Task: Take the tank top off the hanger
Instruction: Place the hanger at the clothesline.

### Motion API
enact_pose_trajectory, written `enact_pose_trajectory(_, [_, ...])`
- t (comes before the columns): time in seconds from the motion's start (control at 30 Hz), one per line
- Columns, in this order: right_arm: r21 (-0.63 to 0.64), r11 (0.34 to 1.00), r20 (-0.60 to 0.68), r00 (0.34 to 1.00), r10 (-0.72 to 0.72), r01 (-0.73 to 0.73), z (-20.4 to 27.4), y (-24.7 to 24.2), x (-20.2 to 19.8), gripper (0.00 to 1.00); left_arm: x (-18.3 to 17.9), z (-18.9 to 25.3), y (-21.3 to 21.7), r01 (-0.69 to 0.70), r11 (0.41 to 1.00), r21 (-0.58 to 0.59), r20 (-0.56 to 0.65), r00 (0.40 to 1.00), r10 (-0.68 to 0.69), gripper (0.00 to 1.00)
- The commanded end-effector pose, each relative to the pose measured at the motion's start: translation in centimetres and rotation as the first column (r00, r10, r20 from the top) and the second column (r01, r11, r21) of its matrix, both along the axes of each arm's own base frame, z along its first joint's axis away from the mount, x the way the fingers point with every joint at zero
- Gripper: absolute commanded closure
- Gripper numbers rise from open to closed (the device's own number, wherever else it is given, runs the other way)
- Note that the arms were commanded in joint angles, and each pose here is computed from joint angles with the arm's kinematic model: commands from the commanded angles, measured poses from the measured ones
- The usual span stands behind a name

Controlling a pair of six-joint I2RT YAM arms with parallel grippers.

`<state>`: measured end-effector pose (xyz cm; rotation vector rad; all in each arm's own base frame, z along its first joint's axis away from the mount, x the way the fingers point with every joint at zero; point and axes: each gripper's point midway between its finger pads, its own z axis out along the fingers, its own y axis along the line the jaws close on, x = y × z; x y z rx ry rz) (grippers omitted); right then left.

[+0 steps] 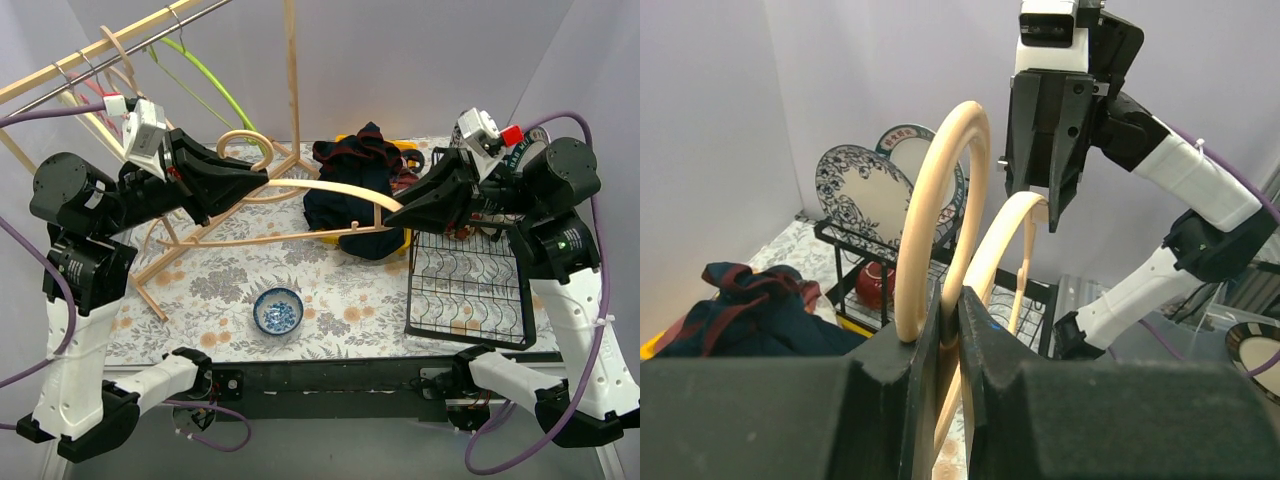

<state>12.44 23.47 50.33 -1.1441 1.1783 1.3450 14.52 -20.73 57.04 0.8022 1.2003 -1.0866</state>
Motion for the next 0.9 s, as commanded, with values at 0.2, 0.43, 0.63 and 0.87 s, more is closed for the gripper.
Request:
enact_pose_trajectory(0.2, [0.113, 0.967, 0.126, 0.962, -0.243, 0.229, 4.2, -1.6, 0.9, 0.99, 1.0, 5.1, 2.3, -0.176, 0.969, -0.170, 0.064, 0.980, 0.190, 0.22])
enact_pose_trajectory(0.43, [0.179, 0.931, 0.191, 0.918, -0.349, 0.317, 7.8, -2.6, 1.3, 0.99, -0.9, 9.8, 5.6, -0.284, 0.904, -0.320, 0.119, 0.934, 0.336, 0.02])
enact_pose_trajectory(0.63, [0.267, 0.880, 0.208, 0.868, -0.451, 0.393, 10.8, -3.5, 2.4, 0.99, -3.9, 11.1, 7.2, -0.286, 0.889, -0.357, 0.128, 0.928, 0.350, 0.02])
enact_pose_trajectory(0.87, [0.310, 0.726, 0.148, 0.723, -0.675, 0.614, 11.2, -5.0, 9.2, 0.99, -2.6, 7.2, 6.6, -0.323, 0.898, -0.298, -0.026, 0.944, 0.330, 0.02])
